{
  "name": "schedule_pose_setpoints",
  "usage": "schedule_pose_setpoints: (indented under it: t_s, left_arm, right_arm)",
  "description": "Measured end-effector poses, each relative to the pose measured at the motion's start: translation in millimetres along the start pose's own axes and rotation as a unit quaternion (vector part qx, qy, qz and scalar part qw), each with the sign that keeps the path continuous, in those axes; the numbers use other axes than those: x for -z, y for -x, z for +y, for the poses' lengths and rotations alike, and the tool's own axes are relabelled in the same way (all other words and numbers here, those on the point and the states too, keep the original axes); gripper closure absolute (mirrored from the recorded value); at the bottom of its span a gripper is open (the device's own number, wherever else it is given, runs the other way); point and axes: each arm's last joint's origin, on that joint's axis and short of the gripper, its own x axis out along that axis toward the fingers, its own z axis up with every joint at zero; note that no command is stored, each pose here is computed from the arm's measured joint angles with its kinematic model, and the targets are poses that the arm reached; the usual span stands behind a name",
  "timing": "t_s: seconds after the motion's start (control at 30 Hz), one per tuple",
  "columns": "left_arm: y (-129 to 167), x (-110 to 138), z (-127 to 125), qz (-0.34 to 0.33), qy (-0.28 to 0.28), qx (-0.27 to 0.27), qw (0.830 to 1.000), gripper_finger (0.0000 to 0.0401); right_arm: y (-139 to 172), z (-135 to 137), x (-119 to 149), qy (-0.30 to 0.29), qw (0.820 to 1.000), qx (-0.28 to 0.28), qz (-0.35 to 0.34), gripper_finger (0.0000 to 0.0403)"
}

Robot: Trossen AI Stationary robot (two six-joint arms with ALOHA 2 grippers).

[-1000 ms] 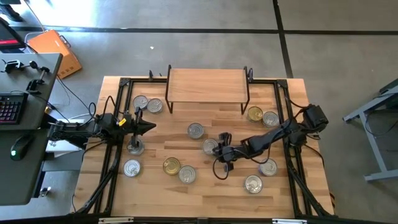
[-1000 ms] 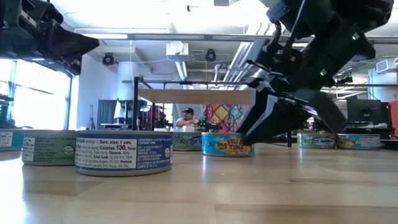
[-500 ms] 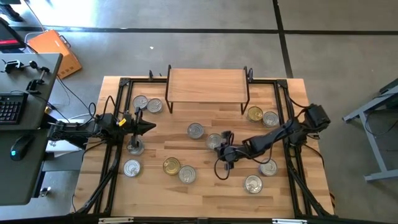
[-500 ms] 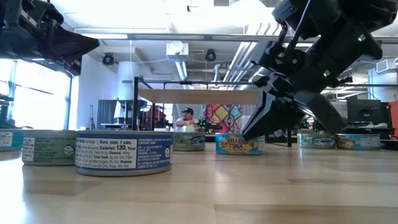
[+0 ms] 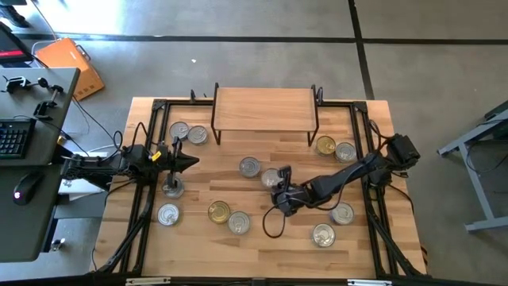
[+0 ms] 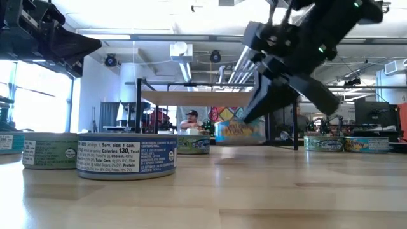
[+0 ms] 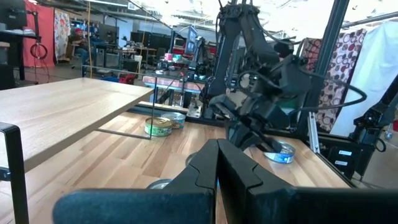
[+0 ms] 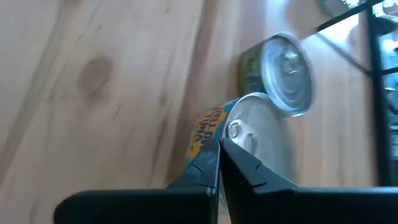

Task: Stack canned seafood by type on shelf
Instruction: Put the yellow tuna can on the shelf

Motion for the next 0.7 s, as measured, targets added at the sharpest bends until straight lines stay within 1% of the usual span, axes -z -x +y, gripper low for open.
schedule_pose_setpoints:
  t_s: [0.27,0.33,0.4,0.47,0.53,0.63,0.7]
  left_arm:
    - [0.0,0.0,0.0,0.0,0.0,0.0,1.0,0.0401]
    - [0.0,0.0,0.0,0.0,0.0,0.0,1.0,0.0401]
    - [0.0,0.0,0.0,0.0,0.0,0.0,1.0,0.0401]
    - [0.0,0.0,0.0,0.0,0.0,0.0,1.0,0.0401]
    - [0.0,0.0,0.0,0.0,0.0,0.0,1.0,0.0401]
    - [0.0,0.0,0.0,0.0,0.0,0.0,1.0,0.0401]
    - [0.0,0.0,0.0,0.0,0.0,0.0,1.0,0.0401]
  right_arm:
    - [10.8,-9.8,-17.1,0.022,0.999,0.04,0.004,0.0401]
    - [13.0,-12.1,-20.1,0.024,0.999,0.042,0.008,0.0401]
    - [14.2,-12.6,-21.8,0.021,0.999,0.023,0.007,0.0402]
    - [11.8,-14.4,-21.4,-0.001,1.0,-0.011,0.003,0.0402]
    - [8.6,-17.8,-19.7,-0.036,0.999,-0.037,0.007,0.0402]
    - [3.6,-25.3,-13.0,-0.065,0.996,-0.045,0.035,0.0386]
    - [0.6,-30.7,-7.0,-0.087,0.993,-0.044,0.06,0.036]
